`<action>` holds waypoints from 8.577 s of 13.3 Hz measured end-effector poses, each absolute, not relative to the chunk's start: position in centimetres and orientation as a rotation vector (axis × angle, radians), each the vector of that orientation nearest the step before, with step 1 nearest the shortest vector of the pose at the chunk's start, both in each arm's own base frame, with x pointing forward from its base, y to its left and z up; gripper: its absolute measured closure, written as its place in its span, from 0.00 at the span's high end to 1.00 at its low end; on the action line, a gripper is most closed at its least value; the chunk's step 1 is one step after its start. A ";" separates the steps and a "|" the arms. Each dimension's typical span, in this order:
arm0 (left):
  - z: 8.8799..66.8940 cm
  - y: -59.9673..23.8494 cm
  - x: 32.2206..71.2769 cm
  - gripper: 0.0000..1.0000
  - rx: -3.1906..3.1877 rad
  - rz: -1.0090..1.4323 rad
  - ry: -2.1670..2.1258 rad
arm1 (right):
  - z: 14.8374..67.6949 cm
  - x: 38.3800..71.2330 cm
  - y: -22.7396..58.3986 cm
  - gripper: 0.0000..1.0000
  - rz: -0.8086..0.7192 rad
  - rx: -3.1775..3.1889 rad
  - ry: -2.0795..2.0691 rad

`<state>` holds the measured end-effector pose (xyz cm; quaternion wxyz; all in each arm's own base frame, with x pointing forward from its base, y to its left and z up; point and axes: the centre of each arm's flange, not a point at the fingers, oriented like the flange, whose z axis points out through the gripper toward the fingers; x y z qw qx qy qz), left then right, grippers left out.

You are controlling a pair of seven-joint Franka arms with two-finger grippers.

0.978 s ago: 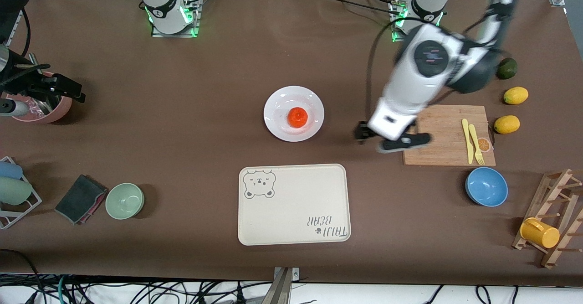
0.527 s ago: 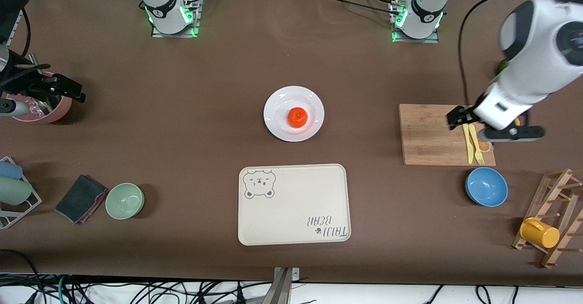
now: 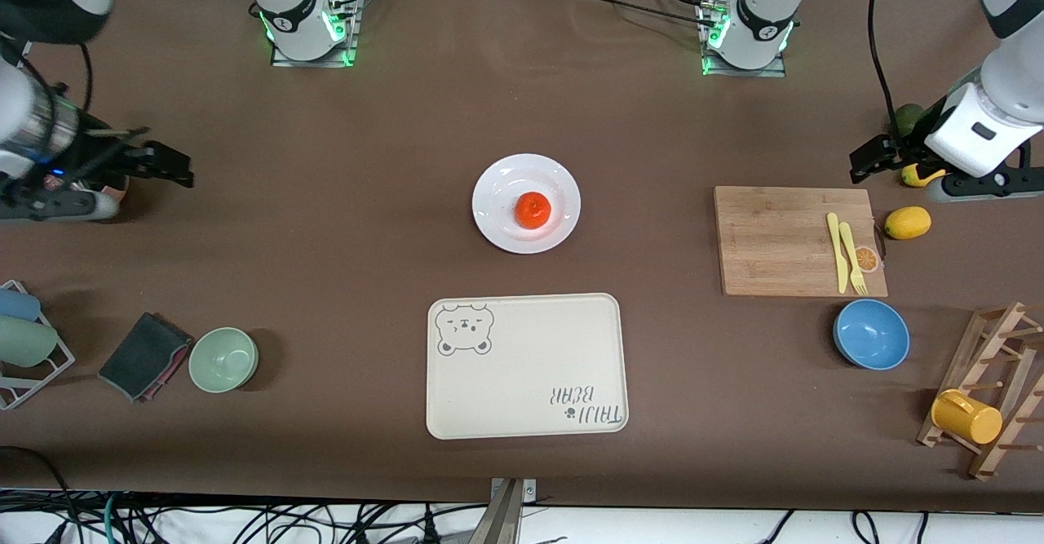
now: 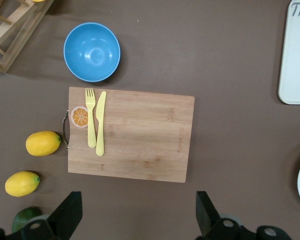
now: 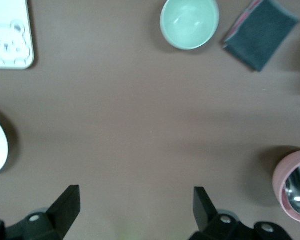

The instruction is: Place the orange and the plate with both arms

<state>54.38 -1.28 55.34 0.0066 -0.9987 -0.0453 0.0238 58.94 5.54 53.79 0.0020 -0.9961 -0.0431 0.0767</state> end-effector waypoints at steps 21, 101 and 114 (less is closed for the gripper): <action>55.9 -0.4 54.2 1.00 -3.148 0.120 -0.200 | 21.3 46.3 27.3 1.00 0.336 -2.308 0.112; 54.5 0.4 55.1 1.00 -3.145 0.147 -0.225 | 31.4 71.5 17.0 1.00 0.374 -2.767 -0.454; 54.5 0.4 55.1 1.00 -3.145 0.145 -0.226 | 52.8 60.1 4.9 1.00 0.376 -3.051 -0.392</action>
